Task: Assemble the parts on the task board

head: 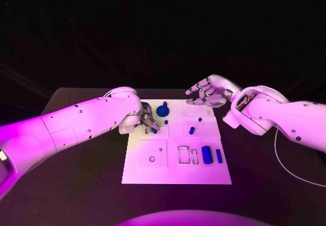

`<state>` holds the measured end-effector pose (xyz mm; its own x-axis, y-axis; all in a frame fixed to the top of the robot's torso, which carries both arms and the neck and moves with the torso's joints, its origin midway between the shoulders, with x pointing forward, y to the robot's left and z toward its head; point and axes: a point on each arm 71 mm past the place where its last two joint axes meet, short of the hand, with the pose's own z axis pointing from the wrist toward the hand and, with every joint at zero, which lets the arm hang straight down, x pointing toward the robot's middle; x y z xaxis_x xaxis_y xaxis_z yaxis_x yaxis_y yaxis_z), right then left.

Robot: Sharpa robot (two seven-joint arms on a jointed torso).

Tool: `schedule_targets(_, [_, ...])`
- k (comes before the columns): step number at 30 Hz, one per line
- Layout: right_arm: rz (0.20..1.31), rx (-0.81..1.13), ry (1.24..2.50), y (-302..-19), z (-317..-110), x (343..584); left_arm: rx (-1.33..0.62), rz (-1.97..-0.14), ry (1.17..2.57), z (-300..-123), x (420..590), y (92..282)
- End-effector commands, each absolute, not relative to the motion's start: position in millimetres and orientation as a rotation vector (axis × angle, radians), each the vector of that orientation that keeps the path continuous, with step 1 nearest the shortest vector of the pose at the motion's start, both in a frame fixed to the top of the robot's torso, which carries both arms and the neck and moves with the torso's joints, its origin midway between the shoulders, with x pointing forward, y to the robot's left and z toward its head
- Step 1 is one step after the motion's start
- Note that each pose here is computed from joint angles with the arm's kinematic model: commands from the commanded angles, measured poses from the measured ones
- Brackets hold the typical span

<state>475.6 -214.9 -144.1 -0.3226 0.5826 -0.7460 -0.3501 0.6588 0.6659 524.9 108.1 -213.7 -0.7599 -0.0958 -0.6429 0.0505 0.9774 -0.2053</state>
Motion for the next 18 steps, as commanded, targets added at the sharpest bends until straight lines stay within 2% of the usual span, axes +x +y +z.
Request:
schedule_targets(1, [0.947,0.179,1.659,-214.2,-144.7,475.2,-0.011,-0.281,2.447,-221.9,518.9,107.0])
schedule_targets(18, [0.948,0.178,1.659,-214.4,-144.9,475.7,-0.042,-0.296,2.407,-221.9,517.6,110.2])
